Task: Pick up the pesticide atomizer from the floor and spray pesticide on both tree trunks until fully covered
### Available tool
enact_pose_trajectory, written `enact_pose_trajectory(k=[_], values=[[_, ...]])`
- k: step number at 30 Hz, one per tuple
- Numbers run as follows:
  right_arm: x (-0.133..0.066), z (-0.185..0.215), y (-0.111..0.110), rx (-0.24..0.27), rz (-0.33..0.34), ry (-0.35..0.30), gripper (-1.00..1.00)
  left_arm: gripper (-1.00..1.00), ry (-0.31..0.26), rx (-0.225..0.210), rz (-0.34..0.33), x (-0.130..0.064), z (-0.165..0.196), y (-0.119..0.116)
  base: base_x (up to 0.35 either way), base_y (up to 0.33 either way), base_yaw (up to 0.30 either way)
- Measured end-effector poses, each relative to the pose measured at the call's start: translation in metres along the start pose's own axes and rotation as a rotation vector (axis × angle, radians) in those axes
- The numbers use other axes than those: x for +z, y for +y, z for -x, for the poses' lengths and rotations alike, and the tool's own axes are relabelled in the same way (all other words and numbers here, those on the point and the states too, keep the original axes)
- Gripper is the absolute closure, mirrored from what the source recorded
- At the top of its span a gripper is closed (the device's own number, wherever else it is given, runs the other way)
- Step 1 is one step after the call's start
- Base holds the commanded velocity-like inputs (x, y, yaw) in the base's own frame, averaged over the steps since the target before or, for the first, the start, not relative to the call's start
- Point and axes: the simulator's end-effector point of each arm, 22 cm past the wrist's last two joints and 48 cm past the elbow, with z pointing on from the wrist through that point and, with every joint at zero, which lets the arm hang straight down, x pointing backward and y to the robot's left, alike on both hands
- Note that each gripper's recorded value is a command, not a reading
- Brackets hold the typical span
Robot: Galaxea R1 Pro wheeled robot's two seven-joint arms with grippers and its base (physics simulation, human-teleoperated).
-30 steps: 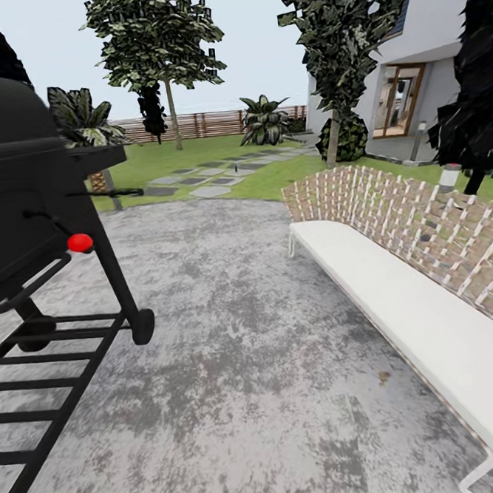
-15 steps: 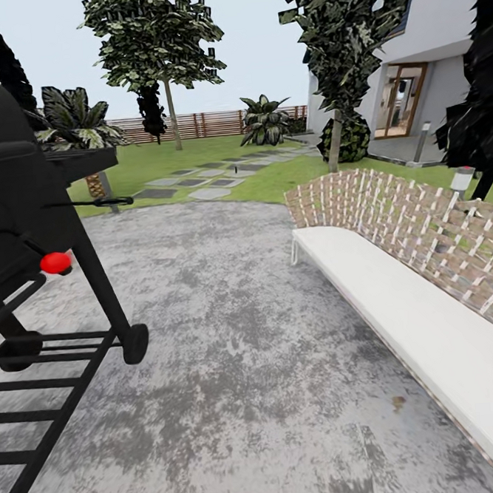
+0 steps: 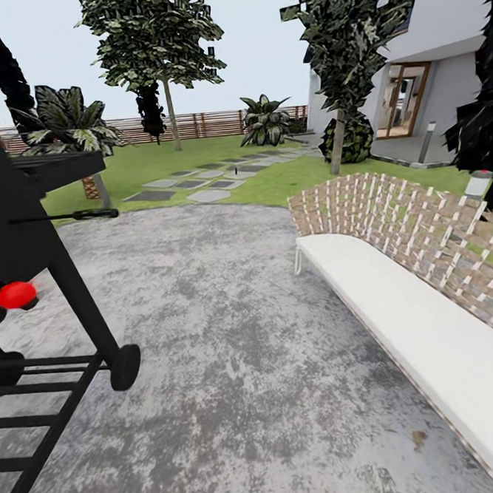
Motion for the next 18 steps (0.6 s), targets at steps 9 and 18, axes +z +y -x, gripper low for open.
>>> enact_pose_trajectory(k=[9, 18], values=[[0.0, -0.0001, 0.0, 0.0, 0.0, 0.0, -1.0, -1.0, 0.0, 0.0, 0.0, 0.0, 0.0, 0.0, 0.34, 0.0, 0.0], [0.0, -0.0001, 0.0, 0.0, 0.0, 0.0, -1.0, -1.0, 0.0, -0.001, 0.0, 0.0, 0.0, 0.0001, 0.34, 0.0, 0.0]])
